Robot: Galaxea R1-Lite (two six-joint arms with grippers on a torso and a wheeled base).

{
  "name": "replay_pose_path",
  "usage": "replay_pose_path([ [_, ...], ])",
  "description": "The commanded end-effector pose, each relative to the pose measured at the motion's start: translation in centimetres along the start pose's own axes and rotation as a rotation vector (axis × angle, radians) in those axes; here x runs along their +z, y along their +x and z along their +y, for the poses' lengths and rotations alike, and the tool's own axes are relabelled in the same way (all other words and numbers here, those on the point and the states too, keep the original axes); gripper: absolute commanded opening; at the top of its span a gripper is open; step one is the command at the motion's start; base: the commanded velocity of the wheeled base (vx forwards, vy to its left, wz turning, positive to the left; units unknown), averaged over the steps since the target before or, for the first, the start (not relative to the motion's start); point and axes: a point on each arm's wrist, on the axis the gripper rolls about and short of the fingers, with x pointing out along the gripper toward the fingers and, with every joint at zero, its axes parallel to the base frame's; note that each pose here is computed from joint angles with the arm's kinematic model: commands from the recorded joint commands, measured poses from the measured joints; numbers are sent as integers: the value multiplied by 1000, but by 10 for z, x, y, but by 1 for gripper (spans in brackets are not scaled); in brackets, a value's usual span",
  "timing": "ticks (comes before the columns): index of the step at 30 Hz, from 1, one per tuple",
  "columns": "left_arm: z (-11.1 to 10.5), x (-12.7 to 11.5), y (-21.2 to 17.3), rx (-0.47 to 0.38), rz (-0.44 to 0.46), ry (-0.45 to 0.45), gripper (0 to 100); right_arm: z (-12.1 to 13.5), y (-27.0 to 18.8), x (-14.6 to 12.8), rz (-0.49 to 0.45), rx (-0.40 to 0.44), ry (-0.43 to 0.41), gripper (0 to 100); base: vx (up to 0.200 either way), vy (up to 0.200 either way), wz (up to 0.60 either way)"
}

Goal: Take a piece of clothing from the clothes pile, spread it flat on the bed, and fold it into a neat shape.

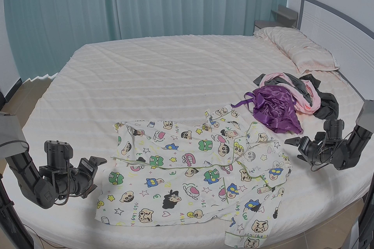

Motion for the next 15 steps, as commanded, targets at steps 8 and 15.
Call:
replay_pose_path([
  [8,0,0,0,-1,0,0,100,-5,28,-9,79,59,-145,100,0,0,0],
  [15,0,0,0,-1,0,0,100,-6,36,-5,72,66,-200,100,0,0,0],
])
